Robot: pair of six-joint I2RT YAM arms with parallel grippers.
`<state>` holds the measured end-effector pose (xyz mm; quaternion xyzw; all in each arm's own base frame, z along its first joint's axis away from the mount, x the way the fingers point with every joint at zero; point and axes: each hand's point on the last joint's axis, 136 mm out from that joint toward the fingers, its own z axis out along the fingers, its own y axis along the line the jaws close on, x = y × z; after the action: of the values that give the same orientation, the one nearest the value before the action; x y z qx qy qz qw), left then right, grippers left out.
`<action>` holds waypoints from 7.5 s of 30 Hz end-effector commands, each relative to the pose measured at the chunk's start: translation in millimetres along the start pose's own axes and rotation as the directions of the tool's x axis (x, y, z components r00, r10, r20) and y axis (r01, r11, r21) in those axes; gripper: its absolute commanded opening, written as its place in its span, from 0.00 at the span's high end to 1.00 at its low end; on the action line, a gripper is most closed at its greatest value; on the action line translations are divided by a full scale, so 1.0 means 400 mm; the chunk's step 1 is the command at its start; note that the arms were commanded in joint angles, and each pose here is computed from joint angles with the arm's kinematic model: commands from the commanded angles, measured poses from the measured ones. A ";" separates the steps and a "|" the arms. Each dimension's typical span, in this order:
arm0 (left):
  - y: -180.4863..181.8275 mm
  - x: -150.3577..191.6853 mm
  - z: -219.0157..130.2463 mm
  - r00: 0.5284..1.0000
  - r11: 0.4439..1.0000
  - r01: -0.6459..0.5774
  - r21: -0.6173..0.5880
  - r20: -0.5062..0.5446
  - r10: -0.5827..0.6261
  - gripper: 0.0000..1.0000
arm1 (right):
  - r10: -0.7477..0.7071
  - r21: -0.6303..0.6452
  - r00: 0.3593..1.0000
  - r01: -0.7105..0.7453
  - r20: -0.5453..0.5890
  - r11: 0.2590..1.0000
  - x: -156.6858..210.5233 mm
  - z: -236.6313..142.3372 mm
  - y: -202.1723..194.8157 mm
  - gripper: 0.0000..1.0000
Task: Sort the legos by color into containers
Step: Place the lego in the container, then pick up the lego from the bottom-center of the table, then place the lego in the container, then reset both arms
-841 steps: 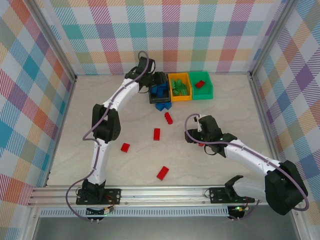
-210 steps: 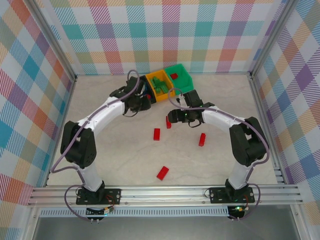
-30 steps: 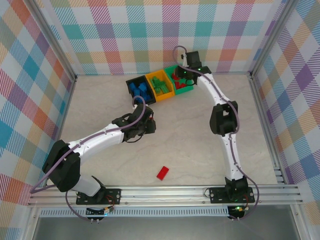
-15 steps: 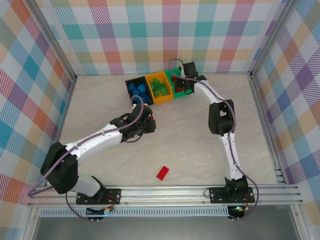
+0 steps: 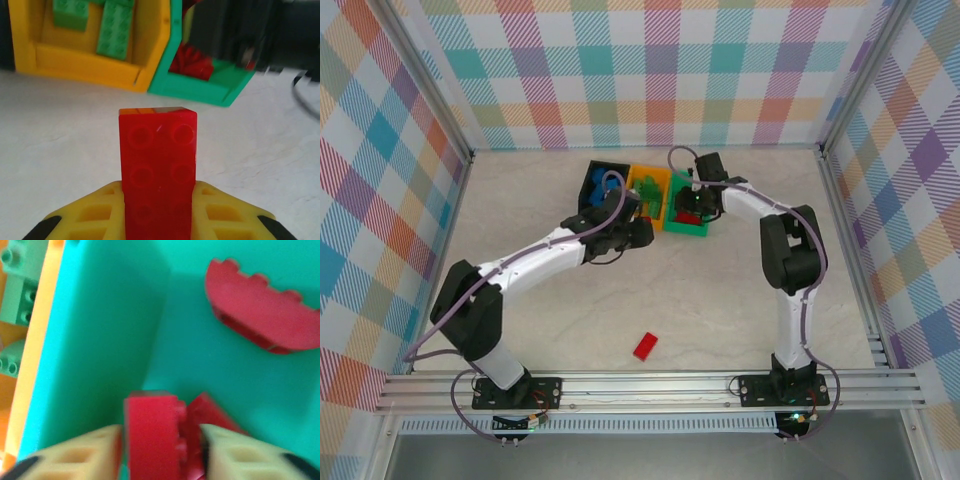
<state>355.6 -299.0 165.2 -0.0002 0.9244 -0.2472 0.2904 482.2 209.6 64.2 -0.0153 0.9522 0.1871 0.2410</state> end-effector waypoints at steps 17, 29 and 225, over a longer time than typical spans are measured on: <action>-0.185 -0.133 0.133 0.998 0.988 -0.060 0.139 0.026 0.057 0.78 | 0.002 0.003 0.993 -0.002 0.121 1.000 -0.027 -0.314 -0.018 0.36; -0.268 -0.105 0.173 0.995 0.974 -0.101 0.201 0.002 0.102 0.75 | 0.193 0.010 0.967 -0.197 0.164 0.980 0.014 -0.373 -0.148 0.36; 0.738 -0.083 -0.124 0.812 0.869 -0.071 -0.489 0.478 0.336 0.00 | -0.243 0.240 0.773 0.120 0.586 0.963 0.128 -0.317 -0.380 0.01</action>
<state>394.0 -14.7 77.8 -0.0275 0.8322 0.0235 0.5533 391.1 20.5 81.3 -0.0157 0.8386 0.0517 0.5420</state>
